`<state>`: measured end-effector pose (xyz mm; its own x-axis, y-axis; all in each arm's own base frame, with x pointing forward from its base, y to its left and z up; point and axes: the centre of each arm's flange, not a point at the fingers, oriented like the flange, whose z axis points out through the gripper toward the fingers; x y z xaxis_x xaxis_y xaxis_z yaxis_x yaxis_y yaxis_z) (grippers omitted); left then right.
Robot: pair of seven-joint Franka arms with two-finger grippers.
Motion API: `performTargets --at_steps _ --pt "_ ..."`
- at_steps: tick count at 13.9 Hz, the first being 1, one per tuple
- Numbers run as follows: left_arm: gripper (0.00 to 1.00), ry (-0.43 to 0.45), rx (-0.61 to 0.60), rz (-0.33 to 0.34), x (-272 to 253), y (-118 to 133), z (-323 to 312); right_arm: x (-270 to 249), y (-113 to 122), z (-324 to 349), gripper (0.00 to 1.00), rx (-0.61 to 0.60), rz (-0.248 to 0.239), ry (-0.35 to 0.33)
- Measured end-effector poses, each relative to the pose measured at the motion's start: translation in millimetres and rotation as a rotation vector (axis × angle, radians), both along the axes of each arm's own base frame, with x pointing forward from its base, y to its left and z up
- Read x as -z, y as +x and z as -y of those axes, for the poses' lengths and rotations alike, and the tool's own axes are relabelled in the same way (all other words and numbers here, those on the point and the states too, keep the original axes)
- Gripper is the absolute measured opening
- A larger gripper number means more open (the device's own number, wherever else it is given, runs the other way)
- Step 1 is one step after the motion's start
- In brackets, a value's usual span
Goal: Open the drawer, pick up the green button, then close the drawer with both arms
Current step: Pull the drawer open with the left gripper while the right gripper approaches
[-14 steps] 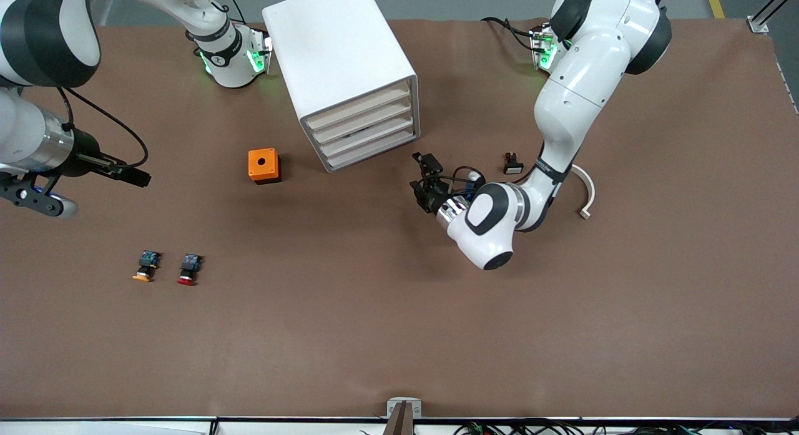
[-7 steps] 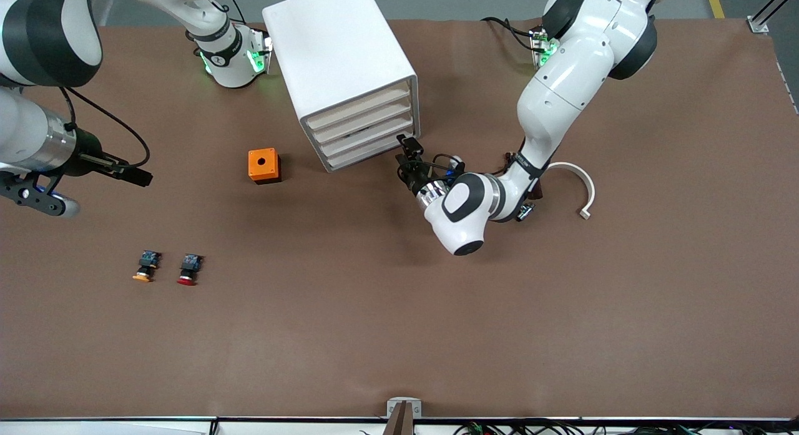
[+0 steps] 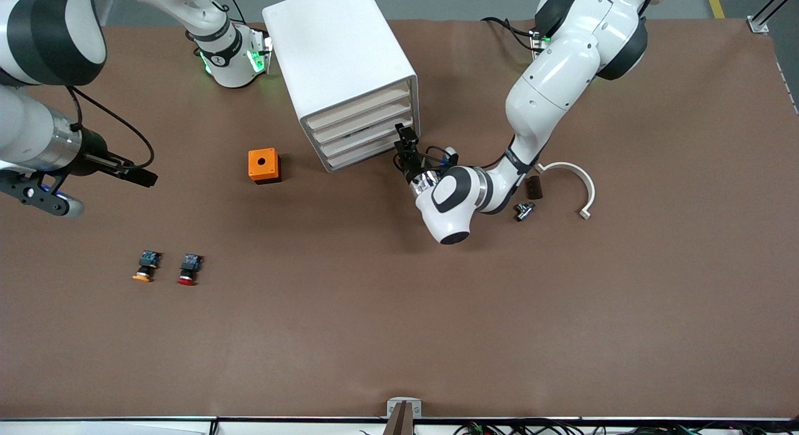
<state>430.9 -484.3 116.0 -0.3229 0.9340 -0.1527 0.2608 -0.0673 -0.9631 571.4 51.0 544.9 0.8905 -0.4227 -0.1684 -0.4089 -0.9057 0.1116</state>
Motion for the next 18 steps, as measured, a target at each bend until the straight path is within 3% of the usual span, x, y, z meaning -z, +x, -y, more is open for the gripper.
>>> performTargets --at_steps 1,3,4,6,12,18 --pt "0.65 0.003 0.009 -0.005 2 -5 3 0 -1 -9 1.00 0.007 0.001 -0.004" --pt "0.50 0.005 0.024 -0.010 4 -14 8 0 -2 -18 1.00 0.011 0.003 -0.008" --pt "0.50 0.005 0.033 -0.011 4 -18 11 0 -2 -19 1.00 0.012 0.004 -0.009" --pt "0.29 0.003 0.052 -0.017 3 -26 17 -1 -1 -21 1.00 0.025 0.015 -0.010" --pt "0.16 0.001 0.077 -0.026 2 -36 24 15 0 -122 1.00 0.128 0.113 -0.023" --pt "0.11 0.009 0.049 -0.035 1 -24 15 77 12 -180 1.00 0.203 0.113 -0.042"
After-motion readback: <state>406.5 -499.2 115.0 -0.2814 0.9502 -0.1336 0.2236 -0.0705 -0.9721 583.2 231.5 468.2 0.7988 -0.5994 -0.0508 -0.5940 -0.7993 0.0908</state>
